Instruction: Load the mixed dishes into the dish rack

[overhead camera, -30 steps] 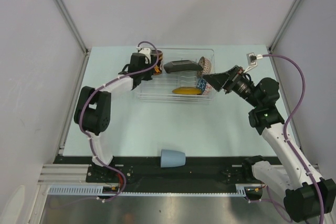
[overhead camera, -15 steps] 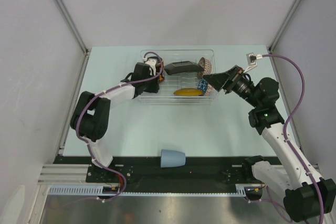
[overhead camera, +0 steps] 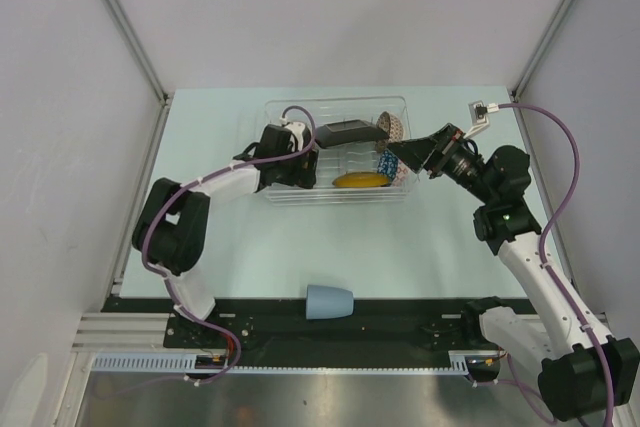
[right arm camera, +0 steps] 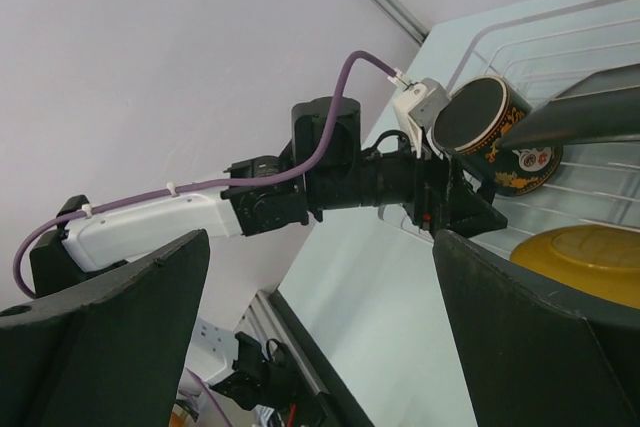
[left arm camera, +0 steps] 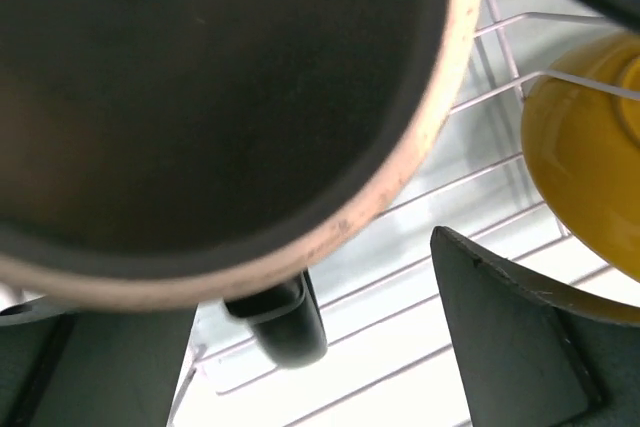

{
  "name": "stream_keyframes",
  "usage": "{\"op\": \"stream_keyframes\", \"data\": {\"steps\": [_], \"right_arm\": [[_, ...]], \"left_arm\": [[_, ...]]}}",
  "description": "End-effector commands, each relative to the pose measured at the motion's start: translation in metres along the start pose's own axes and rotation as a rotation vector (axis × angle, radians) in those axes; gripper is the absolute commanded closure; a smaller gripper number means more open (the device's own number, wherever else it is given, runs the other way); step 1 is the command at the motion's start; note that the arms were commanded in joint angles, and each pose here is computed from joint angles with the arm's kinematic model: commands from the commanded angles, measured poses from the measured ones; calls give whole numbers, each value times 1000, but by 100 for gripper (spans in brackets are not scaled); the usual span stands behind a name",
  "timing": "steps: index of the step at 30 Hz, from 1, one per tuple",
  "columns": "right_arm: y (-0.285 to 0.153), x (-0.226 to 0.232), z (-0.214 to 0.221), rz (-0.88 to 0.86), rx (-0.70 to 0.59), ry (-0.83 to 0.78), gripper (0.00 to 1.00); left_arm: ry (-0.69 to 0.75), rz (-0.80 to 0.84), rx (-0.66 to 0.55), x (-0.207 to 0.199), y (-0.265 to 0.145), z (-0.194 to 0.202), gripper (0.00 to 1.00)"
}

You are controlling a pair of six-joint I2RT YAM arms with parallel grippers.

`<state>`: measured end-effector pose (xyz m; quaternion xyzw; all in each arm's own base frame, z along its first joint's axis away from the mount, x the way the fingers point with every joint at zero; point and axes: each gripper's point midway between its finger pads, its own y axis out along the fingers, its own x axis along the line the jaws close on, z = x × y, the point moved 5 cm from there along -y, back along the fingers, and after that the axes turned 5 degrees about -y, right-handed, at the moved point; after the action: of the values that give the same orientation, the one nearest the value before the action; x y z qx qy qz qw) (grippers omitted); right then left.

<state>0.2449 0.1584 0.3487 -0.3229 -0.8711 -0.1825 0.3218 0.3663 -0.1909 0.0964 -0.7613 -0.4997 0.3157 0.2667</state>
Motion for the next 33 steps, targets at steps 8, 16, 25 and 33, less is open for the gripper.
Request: {"op": "stream_keyframes", "data": {"steps": [8,16,25,33], "right_arm": [[-3,-15,21,76,118,-25,0],[10,-14,66,193,327,-165,0],[13,-1,73,180,341,-209,0],[9,0,73,181,345,-201,0]], "left_arm": [[67,82,-95,-26,-81,-49,0],[157,72,-176,-31,-130,-78,0],[452,-33,-223,-11,-126,-78,0],[562,-157,-204,13,-99,-57,1]]}}
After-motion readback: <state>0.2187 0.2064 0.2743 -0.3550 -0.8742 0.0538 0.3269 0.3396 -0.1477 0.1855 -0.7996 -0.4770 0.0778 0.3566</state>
